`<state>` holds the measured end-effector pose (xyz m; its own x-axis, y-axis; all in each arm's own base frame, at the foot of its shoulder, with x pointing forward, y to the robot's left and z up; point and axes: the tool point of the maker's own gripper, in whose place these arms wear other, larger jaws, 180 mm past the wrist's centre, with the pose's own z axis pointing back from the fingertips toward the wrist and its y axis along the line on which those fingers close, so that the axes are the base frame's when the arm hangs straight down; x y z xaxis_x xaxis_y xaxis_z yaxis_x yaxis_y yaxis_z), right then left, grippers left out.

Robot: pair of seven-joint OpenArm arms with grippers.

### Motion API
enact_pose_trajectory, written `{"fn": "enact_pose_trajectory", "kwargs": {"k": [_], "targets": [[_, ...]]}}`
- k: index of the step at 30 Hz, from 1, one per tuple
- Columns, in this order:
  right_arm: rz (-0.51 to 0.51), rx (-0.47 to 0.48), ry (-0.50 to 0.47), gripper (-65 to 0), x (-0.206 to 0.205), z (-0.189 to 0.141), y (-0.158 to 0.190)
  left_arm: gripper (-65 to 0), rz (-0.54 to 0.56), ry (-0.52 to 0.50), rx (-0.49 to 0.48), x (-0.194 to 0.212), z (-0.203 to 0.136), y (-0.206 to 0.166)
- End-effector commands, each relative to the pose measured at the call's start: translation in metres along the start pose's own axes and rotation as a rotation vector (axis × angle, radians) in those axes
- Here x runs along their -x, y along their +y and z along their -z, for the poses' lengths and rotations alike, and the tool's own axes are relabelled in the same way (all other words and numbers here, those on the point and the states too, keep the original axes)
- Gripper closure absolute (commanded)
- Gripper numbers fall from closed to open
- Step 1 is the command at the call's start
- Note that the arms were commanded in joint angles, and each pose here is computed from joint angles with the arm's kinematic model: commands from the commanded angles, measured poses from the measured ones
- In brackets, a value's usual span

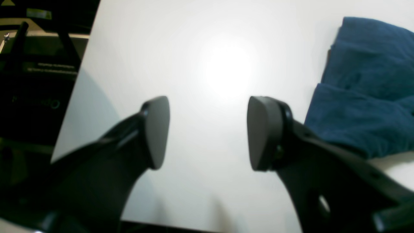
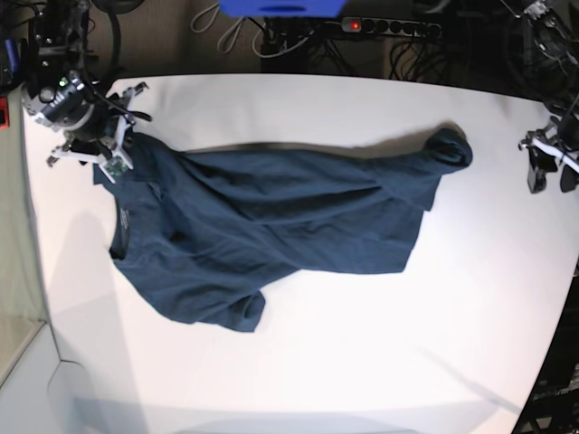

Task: Layout the t-shirt on the table in an organized manner, then fold the t-shirt properly
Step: 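Pull the shirt edge with the right gripper to spread the body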

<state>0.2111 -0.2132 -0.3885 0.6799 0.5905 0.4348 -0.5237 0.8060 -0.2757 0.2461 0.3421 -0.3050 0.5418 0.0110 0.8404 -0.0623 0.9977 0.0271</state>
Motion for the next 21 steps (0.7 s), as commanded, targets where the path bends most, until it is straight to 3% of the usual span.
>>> {"fn": "enact_pose_trajectory", "kwargs": {"k": [1,6,21], "targets": [[-0.009,0.013,-0.008,-27.2,-0.001,-0.004,-0.004,-37.1,0.012,-0.049,-0.005,-0.015,-0.003,0.004],[-0.014,0.028,-0.024,-33.9,-0.006,-0.010,-0.006,-37.1,0.014,-0.051,-0.005,-0.016,-0.003,0.004],[-0.077,0.085,-0.144,-34.4,-0.060,-0.021,-0.021,-37.1,0.015,-0.048,-0.004,-0.015,-0.002,0.003]]}}
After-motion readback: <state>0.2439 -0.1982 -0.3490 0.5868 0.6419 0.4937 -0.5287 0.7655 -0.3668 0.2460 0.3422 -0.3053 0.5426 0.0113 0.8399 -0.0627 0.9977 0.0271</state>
